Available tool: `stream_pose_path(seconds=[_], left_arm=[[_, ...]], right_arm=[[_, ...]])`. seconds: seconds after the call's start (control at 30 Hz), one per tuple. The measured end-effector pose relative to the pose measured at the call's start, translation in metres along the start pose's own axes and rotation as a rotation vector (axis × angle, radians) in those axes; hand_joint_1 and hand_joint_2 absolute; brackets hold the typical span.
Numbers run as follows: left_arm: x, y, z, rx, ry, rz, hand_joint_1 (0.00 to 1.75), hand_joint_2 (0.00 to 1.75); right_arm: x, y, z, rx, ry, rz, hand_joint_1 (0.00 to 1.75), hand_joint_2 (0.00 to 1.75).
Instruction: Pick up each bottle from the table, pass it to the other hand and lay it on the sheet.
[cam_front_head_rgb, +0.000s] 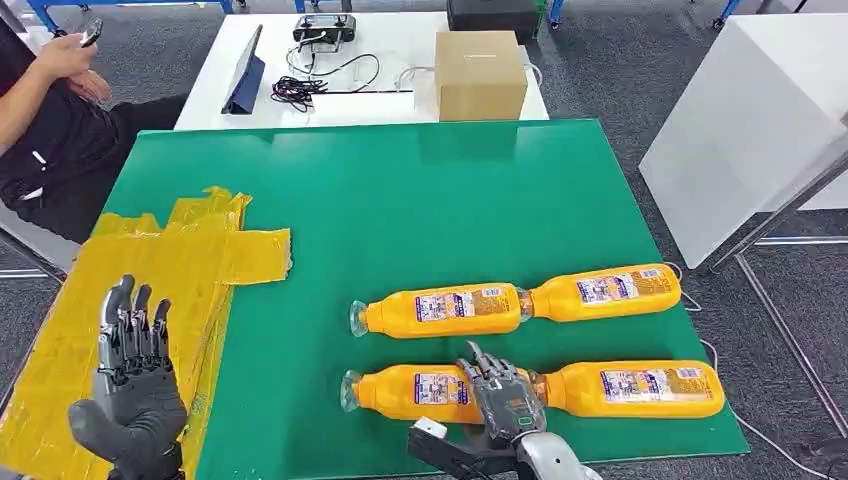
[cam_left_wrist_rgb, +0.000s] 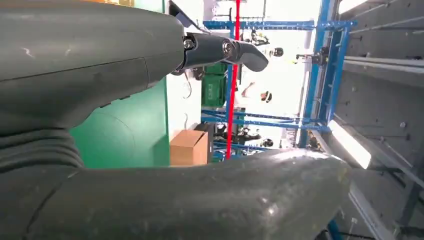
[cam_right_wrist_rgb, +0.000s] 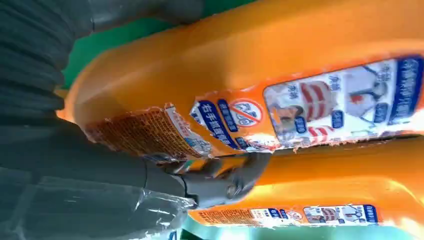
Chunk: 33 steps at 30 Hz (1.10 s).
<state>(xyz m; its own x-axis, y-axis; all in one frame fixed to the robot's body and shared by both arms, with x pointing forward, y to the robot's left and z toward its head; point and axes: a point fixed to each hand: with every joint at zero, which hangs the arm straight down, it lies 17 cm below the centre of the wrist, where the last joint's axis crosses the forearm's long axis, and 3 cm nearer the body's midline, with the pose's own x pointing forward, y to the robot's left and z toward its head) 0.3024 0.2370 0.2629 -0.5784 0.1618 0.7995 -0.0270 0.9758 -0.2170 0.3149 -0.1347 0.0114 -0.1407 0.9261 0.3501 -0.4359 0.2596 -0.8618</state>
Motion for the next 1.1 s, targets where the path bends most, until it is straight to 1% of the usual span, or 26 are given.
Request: stream_pose_path(seconds=[0.43,0.57,0.63,0.67,0.77,0.8,0.83,0.9,1.1], left_arm=[[0.001,0.004,0.0,0.005,-0.004,0.006,0.0,0.0],[0.001,0.005,0.0,0.005,-0.005,0.009,0.0,0.0],[0.001,0.007,0.0,0.021,-0.004,0.003,0.0,0.0],[0.001,0.01,-0.001,0.036,-0.003,0.005,0.0,1.75],[-0.002,0.014,-0.001,0.068,0.012,0.02,0.0,1.75],[-0.004,0.013,-0.001,0.074,0.019,0.024,0.0,1.75],[-0.007,0.013,-0.001,0.081,0.025,0.031,0.0,1.75],[-0.009,0.011,-0.001,0.084,0.032,0.037,0.0,1.75],[-0.014,0.008,-0.001,0.086,0.044,0.046,0.0,1.75]], right_arm=[[-0.002,-0.001,-0.006,0.006,-0.003,-0.004,1.75,1.75],[0.006,-0.008,-0.007,-0.025,-0.035,-0.057,1.75,1.75],[0.015,-0.015,-0.007,-0.061,-0.071,-0.119,1.75,1.75],[0.023,-0.019,-0.006,-0.086,-0.104,-0.16,1.75,1.75],[0.074,-0.055,0.006,-0.218,-0.34,-0.375,1.75,1.75],[0.088,-0.068,0.012,-0.257,-0.405,-0.44,1.75,1.75],[0.099,-0.077,0.016,-0.285,-0.445,-0.479,1.75,1.75],[0.11,-0.087,0.02,-0.31,-0.473,-0.52,1.75,1.75],[0.116,-0.093,0.021,-0.327,-0.474,-0.56,1.75,1.75]])
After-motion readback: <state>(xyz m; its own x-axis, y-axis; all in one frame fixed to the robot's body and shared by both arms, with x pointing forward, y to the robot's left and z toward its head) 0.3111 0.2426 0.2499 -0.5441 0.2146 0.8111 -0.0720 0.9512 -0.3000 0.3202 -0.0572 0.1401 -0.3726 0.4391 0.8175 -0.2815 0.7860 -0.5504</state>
